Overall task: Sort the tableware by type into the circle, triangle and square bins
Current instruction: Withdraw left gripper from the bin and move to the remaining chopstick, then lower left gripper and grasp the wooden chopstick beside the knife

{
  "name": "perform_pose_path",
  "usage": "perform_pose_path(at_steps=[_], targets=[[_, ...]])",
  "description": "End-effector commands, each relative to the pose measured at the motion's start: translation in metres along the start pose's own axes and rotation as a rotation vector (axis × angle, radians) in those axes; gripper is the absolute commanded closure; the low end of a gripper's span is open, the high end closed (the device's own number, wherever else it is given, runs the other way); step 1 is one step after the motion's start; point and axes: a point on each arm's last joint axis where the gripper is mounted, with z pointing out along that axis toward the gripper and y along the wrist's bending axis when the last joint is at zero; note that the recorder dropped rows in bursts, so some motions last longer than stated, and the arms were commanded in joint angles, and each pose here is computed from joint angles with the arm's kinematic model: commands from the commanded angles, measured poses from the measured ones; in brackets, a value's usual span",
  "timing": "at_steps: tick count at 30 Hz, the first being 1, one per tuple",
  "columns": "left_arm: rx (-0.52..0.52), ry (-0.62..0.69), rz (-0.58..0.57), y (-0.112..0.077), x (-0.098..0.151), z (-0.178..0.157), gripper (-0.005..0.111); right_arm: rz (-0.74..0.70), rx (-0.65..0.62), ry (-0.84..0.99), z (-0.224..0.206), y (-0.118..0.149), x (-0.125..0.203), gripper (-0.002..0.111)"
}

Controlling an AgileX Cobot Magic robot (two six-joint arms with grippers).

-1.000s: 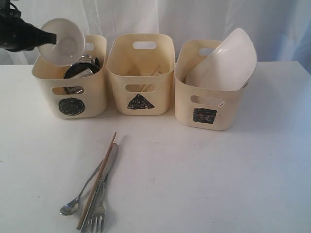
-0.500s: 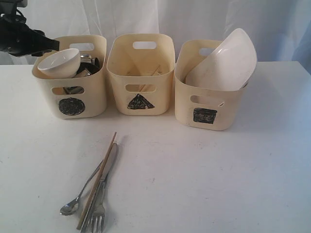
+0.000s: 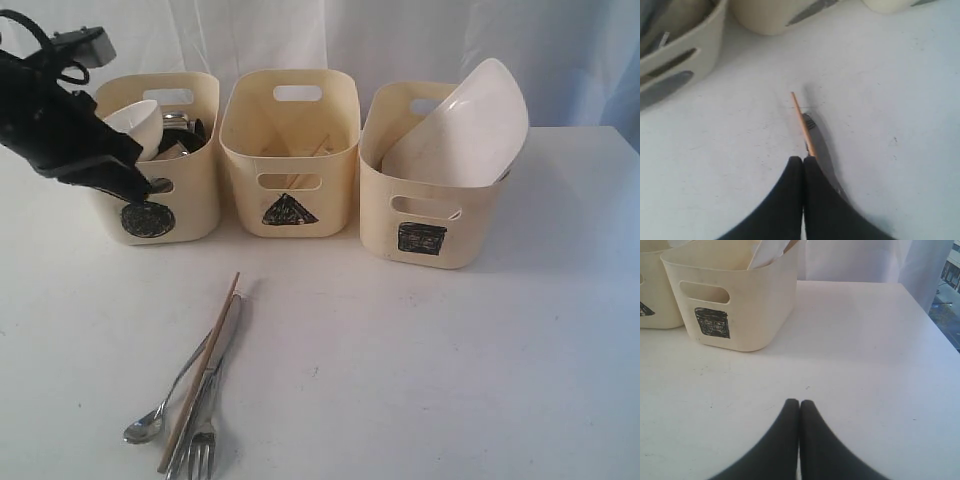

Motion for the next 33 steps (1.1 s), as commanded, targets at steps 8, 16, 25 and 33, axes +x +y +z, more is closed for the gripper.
perform_pose_path(at_steps=[8,16,25,33], targets=[[-0.182,0.113,-0.074,-0.055,0.040,0.065,0.107,0.003,0.004,-0.004,0.000,0.000,0.001,0.108],[-0.194,0.183,-0.117,-0.048,0.047,0.089,0.107,0.003,0.004,-0.004,0.000,0.000,0.001,0.108],[-0.127,0.205,-0.169,-0.048,0.050,0.111,0.073,0.003,0.004,-0.004,0.000,0.000,0.001,0.108],[-0.123,0.236,-0.196,-0.044,0.054,0.126,0.063,0.003,0.004,-0.004,0.000,0.000,0.001,0.108]])
